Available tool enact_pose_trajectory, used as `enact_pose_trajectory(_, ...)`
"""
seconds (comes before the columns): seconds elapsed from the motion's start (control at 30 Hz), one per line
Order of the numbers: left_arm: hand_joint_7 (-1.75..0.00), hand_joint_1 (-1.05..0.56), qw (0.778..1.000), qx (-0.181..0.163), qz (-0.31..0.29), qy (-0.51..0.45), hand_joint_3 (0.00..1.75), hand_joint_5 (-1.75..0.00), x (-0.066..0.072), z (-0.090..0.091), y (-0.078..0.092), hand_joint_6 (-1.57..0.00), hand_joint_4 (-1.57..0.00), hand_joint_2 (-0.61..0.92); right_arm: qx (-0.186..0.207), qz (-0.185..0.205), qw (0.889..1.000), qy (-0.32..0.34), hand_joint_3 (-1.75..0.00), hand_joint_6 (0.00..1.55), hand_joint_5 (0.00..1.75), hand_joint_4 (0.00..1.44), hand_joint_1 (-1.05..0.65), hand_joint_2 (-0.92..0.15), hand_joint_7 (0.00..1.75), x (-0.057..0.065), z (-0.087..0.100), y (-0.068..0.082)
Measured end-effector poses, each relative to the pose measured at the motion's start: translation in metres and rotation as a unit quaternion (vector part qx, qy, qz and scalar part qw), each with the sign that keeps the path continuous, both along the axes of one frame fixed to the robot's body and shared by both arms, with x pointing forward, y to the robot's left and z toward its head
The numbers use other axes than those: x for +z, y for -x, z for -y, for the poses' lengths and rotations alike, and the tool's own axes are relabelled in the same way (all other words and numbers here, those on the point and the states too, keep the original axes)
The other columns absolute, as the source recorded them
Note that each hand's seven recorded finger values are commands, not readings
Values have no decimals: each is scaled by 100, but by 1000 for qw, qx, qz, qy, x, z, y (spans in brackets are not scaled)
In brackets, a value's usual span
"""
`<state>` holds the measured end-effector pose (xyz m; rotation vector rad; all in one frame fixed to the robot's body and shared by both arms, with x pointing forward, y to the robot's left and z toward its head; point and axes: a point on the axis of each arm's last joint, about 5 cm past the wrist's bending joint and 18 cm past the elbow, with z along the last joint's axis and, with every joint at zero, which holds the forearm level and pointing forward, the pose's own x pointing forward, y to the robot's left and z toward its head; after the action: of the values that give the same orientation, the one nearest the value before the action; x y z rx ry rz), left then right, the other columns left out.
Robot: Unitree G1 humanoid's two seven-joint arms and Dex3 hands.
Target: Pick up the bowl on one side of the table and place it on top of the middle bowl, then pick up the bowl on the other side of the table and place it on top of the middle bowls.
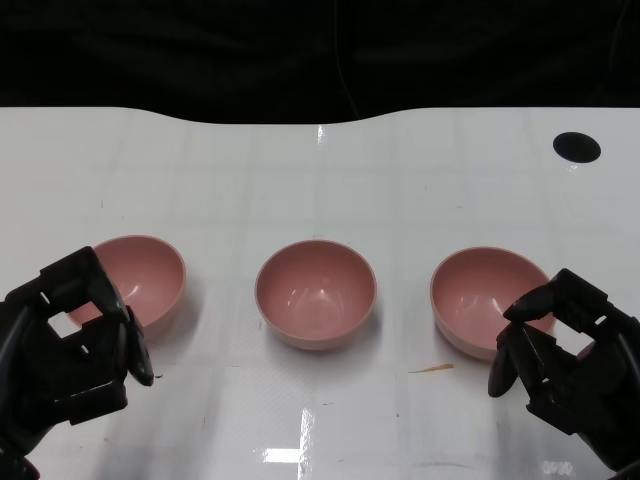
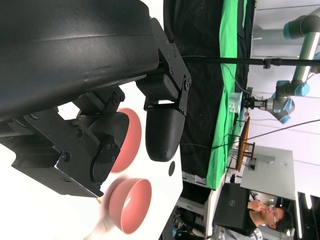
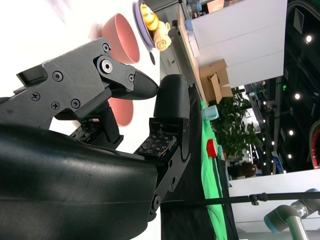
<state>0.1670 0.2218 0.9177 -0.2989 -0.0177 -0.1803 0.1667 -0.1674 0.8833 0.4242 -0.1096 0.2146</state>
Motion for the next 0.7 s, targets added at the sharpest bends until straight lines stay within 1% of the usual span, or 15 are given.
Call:
enact_pose_trajectory(0.17,-175,17,1000,0,0,-2,156,-175,-1,1,0,-75,-93,55,-1,0,1000,0,-80,80,163,88,-20,-63,131,0,0,0)
enact_pose_trajectory(0.4,-175,16,1000,2,3,-13,157,-175,-3,2,-1,-76,-94,54,-1,-1,1000,2,-85,77,165,87,-18,-62,137,0,1,0)
enact_pose_trajectory(0.63,-175,16,1000,2,3,-12,158,-175,-4,2,-1,-76,-94,53,0,0,1000,3,-88,76,165,87,-17,-61,137,0,2,0)
enact_pose_trajectory(0.67,-175,17,1000,2,3,-12,157,-175,-4,2,-1,-75,-92,53,-1,0,1000,3,-87,77,165,87,-17,-61,137,0,2,0)
enact_pose_trajectory(0.7,-175,17,1000,3,5,-13,156,-175,-3,2,-1,-71,-86,54,-1,0,1000,3,-87,77,165,87,-18,-60,137,0,2,0)
